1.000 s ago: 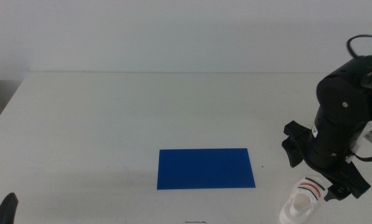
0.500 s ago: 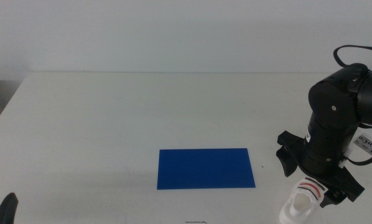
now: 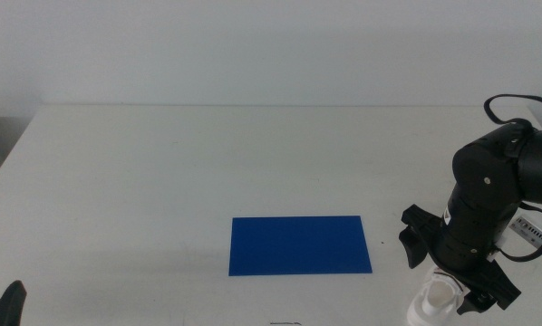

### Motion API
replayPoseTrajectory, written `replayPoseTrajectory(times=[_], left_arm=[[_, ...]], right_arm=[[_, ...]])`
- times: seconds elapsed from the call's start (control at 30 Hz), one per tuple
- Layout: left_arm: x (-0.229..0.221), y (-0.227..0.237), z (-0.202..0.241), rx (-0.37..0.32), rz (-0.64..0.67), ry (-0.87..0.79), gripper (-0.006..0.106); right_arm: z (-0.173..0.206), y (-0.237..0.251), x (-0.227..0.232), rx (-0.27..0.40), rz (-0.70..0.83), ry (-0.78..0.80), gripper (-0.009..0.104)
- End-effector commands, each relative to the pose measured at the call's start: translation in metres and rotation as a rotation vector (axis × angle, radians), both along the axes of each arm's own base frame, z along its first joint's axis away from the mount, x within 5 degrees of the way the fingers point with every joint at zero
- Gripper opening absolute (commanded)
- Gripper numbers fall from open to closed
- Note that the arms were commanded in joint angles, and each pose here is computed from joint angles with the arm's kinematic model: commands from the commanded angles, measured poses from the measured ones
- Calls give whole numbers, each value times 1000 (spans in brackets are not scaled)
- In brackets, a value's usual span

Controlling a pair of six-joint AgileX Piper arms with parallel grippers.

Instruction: Use one arm to grab the shoe from the table and place it on the mat.

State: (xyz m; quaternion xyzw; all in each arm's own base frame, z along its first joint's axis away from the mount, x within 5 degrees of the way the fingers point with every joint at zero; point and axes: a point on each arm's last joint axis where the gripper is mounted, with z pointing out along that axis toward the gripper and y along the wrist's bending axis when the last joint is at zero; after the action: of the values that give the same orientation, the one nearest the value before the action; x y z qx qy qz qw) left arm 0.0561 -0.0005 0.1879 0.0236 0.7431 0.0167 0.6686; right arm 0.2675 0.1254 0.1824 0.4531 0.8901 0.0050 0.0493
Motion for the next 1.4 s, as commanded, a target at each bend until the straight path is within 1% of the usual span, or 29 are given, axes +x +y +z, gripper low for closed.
replayPoseTrajectory(times=[0.0, 0.1, 0.2, 0.3, 0.37, 0.47, 0.57, 0.7, 0.87, 0.97, 1.1, 1.23, 1.33, 1.37], left_arm=[[-1, 0, 10, -24, -3, -105, 94], [-1, 0, 10, -24, -3, -105, 94], [-1, 0, 10, -24, -3, -105, 94], [-1, 0, 10, -24, -3, -105, 94], [-1, 0, 10, -24, -3, -105, 94], [-1, 0, 10, -24, -3, -105, 94], [-1, 0, 10, -24, -3, -105, 94], [-1, 0, 10, -24, -3, -105, 94], [-1, 0, 10, -24, -3, -105, 94], [-1, 0, 10, -24, -3, -105, 94], [-1, 0, 10, -24, -3, -105, 94], [-1, 0, 10, -24, -3, -105, 94], [-1, 0, 10, -24, -3, -105, 94], [-1, 0, 10, -24, -3, -105, 94]], right_arm=[[9, -4, 3, -11, -3, -38, 83], [2, -5, 3, -37, -1, -5, 75], [0, -5, 3, -46, 0, 6, 67], [1, -5, 3, -46, 9, 5, 56], [5, -5, 2, -41, 15, 6, 47], [23, -4, 1, -47, 8, 12, 30], [50, 2, 2, -59, 10, -28, 15], [81, 19, 4, -50, 8, -72, 0], [104, 53, 12, 18, 59, -152, -1], [107, 77, 17, 49, 79, -155, -1], [100, 110, 28, 96, 88, -126, -1], [91, 138, 38, 104, 101, -95, -1], [82, 154, 49, 90, 102, -51, -1], [78, 158, 51, 100, 110, -43, -1]])
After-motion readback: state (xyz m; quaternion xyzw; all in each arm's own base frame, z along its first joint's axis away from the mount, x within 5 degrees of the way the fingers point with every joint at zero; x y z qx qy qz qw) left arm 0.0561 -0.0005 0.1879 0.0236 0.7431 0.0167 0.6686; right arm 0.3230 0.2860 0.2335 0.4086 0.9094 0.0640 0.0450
